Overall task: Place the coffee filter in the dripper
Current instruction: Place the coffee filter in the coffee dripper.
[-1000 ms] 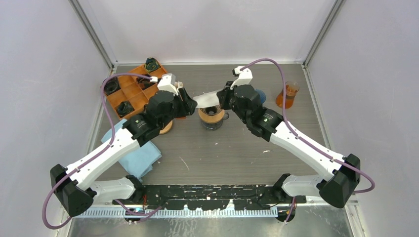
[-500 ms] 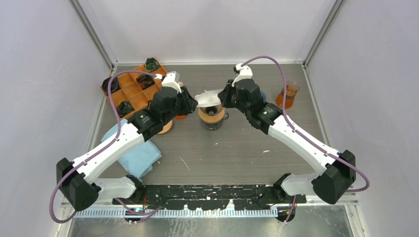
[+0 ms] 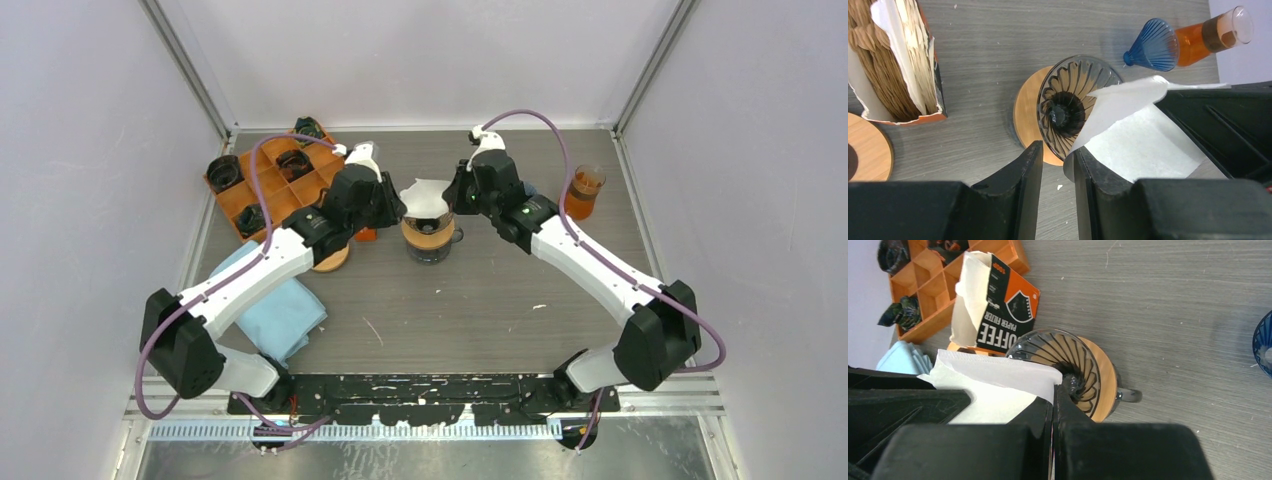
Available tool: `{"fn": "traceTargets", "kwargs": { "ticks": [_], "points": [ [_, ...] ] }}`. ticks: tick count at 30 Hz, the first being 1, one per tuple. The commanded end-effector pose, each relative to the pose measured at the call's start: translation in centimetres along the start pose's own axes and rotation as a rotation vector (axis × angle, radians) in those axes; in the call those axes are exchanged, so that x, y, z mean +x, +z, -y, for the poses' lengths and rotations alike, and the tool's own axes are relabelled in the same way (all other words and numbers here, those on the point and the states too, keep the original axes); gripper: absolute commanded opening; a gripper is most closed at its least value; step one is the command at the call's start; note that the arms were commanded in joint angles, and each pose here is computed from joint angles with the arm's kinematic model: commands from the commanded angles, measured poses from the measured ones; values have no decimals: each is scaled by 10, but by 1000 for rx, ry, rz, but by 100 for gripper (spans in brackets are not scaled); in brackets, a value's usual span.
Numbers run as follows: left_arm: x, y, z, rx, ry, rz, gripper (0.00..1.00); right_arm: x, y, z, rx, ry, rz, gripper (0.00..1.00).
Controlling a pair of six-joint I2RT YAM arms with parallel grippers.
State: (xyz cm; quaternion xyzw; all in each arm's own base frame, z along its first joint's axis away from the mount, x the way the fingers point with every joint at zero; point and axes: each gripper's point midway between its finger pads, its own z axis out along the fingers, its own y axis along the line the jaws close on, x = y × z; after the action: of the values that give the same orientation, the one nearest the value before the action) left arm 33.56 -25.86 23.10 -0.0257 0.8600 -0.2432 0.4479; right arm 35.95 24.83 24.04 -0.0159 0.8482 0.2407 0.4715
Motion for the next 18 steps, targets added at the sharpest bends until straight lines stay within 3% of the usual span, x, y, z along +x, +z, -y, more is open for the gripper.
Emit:
{"fn": "traceTargets", "kwargs": {
  "ticks": [1, 13, 18],
  "points": [
    [-18, -1, 15, 48, 2, 19, 30, -13, 6, -9, -39, 13, 6, 1],
    [-7, 12, 8, 28, 11, -41, 28, 13, 35, 3, -10, -8, -89, 9],
    [-5, 16, 7, 23, 12, -55, 28, 16, 41, 4, -5, -30, -113, 25]
  ]
}}
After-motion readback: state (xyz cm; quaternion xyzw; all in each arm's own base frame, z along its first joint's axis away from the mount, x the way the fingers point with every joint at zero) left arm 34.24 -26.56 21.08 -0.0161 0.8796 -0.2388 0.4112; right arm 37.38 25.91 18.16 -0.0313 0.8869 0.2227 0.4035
